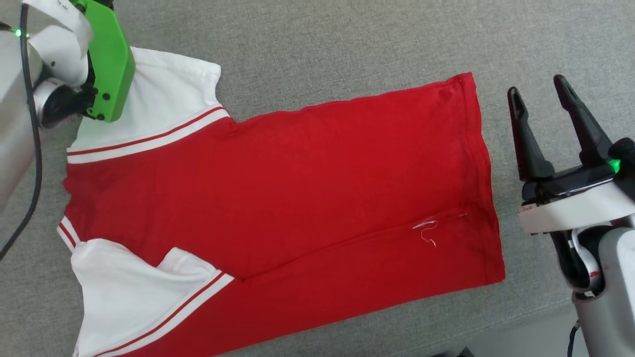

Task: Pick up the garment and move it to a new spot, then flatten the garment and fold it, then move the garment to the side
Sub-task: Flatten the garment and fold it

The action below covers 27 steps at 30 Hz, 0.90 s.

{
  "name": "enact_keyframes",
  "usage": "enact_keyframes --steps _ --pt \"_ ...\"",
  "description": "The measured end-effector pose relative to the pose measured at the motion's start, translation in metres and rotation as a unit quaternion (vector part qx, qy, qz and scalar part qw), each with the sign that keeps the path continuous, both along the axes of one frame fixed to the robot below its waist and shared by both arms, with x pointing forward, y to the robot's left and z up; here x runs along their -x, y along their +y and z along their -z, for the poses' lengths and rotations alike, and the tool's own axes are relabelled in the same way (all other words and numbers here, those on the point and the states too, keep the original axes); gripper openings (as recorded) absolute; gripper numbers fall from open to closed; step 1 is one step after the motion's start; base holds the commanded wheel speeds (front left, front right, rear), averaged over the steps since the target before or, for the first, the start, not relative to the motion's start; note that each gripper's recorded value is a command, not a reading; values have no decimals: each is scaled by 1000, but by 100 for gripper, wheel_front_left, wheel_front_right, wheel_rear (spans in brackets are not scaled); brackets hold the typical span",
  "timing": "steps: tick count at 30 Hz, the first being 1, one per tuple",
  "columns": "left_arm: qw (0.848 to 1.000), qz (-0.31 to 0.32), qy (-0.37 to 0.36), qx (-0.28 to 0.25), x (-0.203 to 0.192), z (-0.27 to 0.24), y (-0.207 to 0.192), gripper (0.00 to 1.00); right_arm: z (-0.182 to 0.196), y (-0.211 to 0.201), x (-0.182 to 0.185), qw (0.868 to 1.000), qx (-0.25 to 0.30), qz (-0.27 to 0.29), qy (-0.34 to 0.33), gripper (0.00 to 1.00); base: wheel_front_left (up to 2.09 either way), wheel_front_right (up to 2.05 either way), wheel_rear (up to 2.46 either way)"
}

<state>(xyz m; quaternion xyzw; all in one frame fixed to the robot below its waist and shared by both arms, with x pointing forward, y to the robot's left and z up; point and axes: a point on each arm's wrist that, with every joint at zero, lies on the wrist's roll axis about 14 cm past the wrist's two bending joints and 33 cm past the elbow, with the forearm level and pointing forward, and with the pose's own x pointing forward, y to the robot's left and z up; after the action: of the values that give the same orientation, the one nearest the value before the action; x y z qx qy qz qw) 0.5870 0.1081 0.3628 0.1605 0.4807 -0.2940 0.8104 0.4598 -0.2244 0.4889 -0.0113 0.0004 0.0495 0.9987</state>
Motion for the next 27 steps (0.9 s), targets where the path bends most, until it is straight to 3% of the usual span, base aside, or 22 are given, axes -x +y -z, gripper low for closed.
enact_keyframes --steps 6,11,14,19,22,27 --pt "999 18 -48 7 9 -18 -1 0 -22 -10 -13 999 34 -21 13 100 0 0 0" --pt "994 34 -100 37 14 -47 -10 0 -12 -6 -28 989 72 -64 109 100 0 0 0" --pt "991 39 -121 48 19 -60 -10 0 11 0 -28 969 92 -96 206 100 0 0 0" --pt "987 40 -149 54 25 -77 -2 0 47 8 -15 915 131 -135 357 100 0 0 0" --pt "985 40 -158 54 29 -81 1 0 54 8 -17 892 146 -143 403 100 0 0 0" --pt "984 41 -165 52 32 -82 7 0 69 9 -25 866 156 -143 453 100 0 0 0"
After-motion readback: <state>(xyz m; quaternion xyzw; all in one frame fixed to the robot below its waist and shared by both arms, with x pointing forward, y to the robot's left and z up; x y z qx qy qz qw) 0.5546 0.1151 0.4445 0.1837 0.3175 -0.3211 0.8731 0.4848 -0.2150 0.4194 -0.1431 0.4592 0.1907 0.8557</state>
